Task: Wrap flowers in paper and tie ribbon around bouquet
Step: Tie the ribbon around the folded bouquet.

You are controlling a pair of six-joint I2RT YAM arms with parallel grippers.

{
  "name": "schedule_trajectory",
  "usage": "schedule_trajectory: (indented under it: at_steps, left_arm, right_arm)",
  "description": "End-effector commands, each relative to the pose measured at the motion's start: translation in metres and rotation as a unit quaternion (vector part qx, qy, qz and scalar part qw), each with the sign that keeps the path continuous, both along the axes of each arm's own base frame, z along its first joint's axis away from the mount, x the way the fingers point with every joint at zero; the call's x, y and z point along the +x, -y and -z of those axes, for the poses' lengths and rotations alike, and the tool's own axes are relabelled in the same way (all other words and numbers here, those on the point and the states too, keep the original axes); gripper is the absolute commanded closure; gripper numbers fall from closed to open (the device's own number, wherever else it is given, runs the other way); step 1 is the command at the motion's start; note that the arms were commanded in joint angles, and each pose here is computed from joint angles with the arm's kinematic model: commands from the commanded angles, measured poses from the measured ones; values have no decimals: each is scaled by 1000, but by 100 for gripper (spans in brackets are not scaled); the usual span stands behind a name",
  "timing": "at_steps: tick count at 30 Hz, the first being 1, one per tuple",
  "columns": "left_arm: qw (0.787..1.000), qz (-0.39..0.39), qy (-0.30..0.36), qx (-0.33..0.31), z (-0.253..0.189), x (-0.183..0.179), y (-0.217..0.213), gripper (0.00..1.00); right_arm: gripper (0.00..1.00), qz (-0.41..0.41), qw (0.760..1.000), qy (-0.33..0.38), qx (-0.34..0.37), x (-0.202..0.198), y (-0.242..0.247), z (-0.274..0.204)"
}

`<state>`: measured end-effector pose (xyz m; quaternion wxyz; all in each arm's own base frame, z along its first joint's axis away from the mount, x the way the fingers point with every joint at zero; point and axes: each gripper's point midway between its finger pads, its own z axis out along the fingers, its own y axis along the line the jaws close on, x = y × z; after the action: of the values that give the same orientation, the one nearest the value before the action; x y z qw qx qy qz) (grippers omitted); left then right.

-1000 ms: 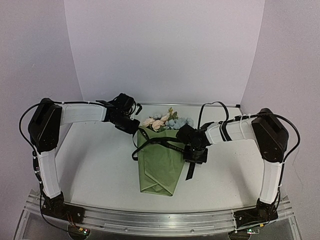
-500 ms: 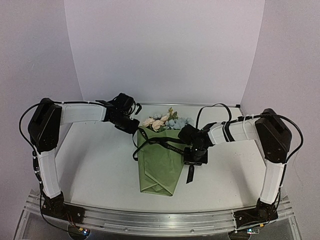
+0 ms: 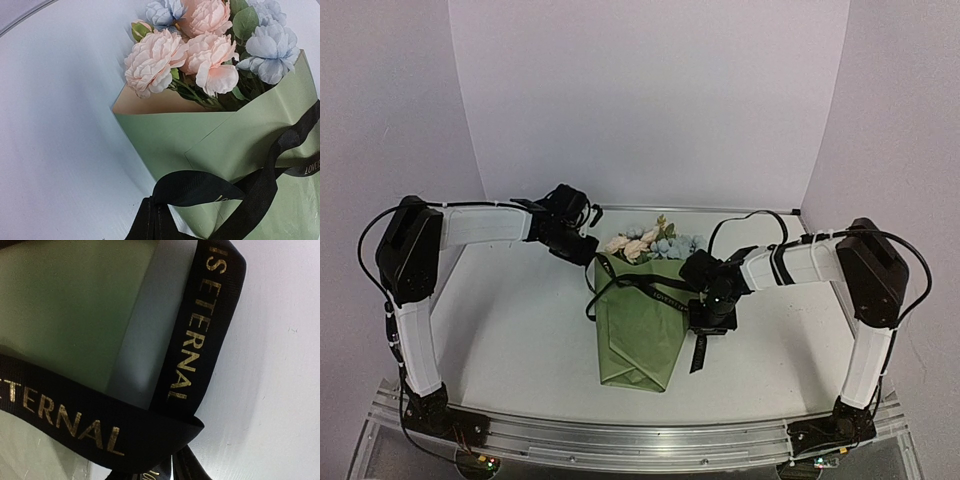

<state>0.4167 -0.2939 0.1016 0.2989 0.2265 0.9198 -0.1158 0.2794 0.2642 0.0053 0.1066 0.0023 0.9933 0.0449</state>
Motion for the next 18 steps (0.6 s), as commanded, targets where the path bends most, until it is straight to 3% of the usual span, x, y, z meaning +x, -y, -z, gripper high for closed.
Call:
schedule_trajectory:
  at_steps: [1,6,11,18]
  left_arm:
    - [1000,-6,22,-18,-25,11,4,100]
    - [1000,-6,21,-17,-23,12,5,100]
    - [1000,-7,21,-18,-23,14,5,100]
    - [1000,-9,21,-17,-23,15,4,100]
  right_arm:
    - [80,-10,1000,-22,-7,-14,5,4]
    - [85,-14,1000,-21,-6,-16,7,1]
    - [79,-31,999,-36,2,-23,5,3]
    - [88,-47,998,-36,-14,-29,15,-1]
